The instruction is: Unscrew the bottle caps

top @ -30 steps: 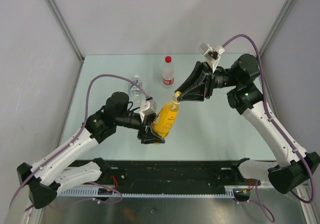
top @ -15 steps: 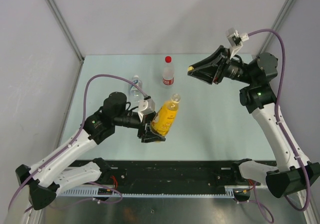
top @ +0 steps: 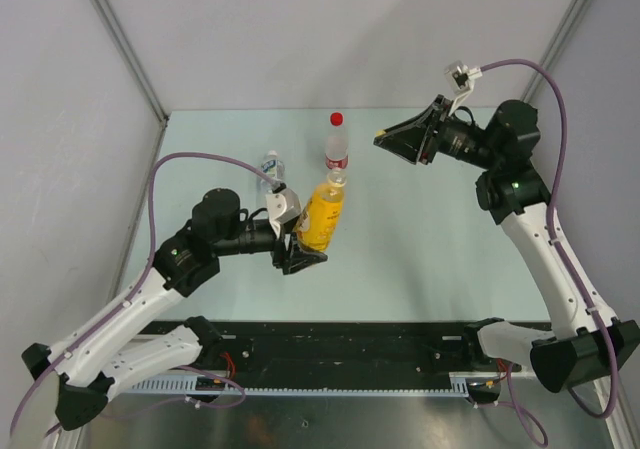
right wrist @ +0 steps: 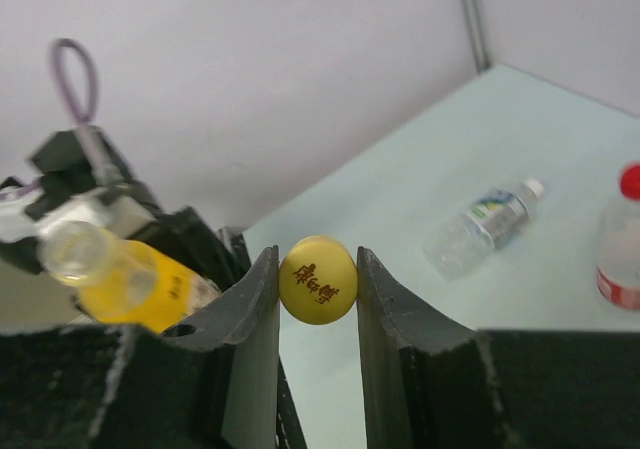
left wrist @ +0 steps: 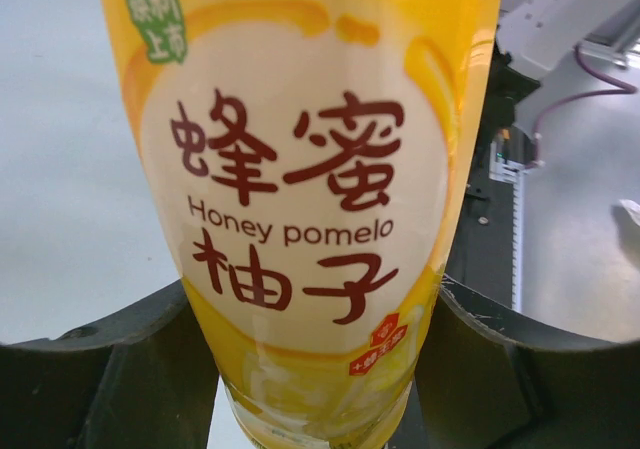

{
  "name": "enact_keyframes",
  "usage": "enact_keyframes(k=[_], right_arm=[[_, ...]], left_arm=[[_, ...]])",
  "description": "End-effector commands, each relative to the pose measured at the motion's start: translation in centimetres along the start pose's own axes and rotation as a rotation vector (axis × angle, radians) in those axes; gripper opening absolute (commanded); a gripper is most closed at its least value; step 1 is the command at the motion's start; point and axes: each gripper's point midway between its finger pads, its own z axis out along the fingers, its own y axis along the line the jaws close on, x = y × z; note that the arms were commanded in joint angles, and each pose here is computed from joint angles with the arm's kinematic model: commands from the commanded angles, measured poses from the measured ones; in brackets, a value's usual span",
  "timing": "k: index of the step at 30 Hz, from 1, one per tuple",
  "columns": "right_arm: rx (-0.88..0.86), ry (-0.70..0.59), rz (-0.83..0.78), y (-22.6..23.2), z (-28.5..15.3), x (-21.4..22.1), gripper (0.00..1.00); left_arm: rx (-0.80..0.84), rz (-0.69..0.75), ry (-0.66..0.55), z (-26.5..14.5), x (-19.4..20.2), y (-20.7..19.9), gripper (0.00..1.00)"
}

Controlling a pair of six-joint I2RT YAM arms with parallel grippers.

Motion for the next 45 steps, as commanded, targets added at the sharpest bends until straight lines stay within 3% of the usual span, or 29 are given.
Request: enact_keyframes(k=[1,10,20,23,30,34,38,45], right_arm=[[0.205,0.099,0.078,-5.2,0.0,3.7,0.00],[0.537,0.340,0.238,-13.2,-0.8,14.4,0.00],[0.809,0.495,0.340,-19.9,-4.2,24.3,0.01],[0.863,0.525,0.345,-21.2,-4.9,25.7,0.14],[0.889,0.502,0.340,-21.9,-5.1,25.4,0.65],[0.887,0.464,0.322,-21.7,-4.9,24.1,0.87],[0.884,0.436,0.314,-21.4,-5.0,23.1,0.97],[0.856,0.383,0.293,-20.4,-4.9,20.9,0.99]], left_arm=[[-0.180,0.067,-0.088,-1.4,-3.1,2.4,0.00],[-0.370,0.024,-0.093,-2.4,-2.6,5.4,0.00],[-0.377,0.011,-0.076,-2.2,-1.7,5.7,0.01],[-0.368,0.008,-0.066,-1.9,-1.4,5.7,0.01],[-0.360,0.005,-0.061,-1.7,-1.3,5.7,0.03],[-0.354,0.004,-0.057,-1.6,-1.2,5.6,0.05],[-0.353,0.004,-0.058,-1.6,-1.2,5.6,0.06],[-0.326,0.017,-0.063,-1.6,-1.4,5.1,0.11]])
